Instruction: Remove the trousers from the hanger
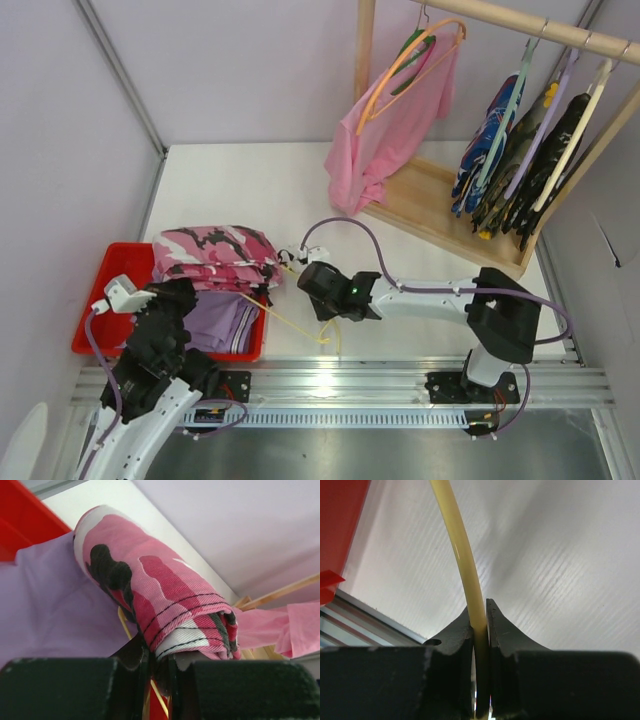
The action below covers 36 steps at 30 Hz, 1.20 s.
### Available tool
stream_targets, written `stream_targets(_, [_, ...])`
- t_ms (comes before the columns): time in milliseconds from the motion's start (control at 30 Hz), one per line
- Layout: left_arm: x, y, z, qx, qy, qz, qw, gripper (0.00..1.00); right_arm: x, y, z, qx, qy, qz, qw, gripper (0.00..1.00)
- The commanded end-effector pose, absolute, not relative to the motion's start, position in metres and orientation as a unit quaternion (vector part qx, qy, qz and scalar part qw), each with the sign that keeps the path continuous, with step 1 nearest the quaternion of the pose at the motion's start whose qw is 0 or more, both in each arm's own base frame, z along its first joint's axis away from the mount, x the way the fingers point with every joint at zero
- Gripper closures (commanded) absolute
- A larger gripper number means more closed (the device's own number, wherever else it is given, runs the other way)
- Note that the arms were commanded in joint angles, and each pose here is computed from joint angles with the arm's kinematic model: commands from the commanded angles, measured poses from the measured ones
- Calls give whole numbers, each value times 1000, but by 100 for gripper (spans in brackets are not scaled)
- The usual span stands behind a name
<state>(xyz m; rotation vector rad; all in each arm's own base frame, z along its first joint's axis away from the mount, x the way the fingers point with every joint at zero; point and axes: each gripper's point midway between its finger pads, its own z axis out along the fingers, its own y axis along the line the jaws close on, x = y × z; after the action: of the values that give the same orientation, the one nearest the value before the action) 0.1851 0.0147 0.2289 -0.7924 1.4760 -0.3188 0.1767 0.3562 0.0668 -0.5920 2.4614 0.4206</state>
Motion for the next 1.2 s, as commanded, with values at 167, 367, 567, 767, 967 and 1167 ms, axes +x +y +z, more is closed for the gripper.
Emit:
stream_targets(167, [137, 74, 244, -509, 532, -157, 658, 90, 247, 385, 116, -130, 892, 166, 399, 100])
stream_targets(367, [137, 76, 251, -515, 526, -160, 658, 77, 256, 383, 115, -141, 893, 134, 405, 100])
stream_targets(567, [115, 94, 213, -605, 502, -139, 603, 82, 277, 336, 113, -143, 890, 19, 433, 100])
stream_targets(767, [117, 90, 193, -626, 489, -162, 586, 78, 311, 302, 140, -91, 883, 11, 461, 100])
stream_targets(967, [118, 87, 180, -635, 494, -161, 572, 64, 329, 286, 165, -78, 874, -5, 479, 100])
stream_targets(1167, [115, 88, 194, -623, 502, -163, 577, 5, 325, 270, 179, -87, 870, -23, 485, 100])
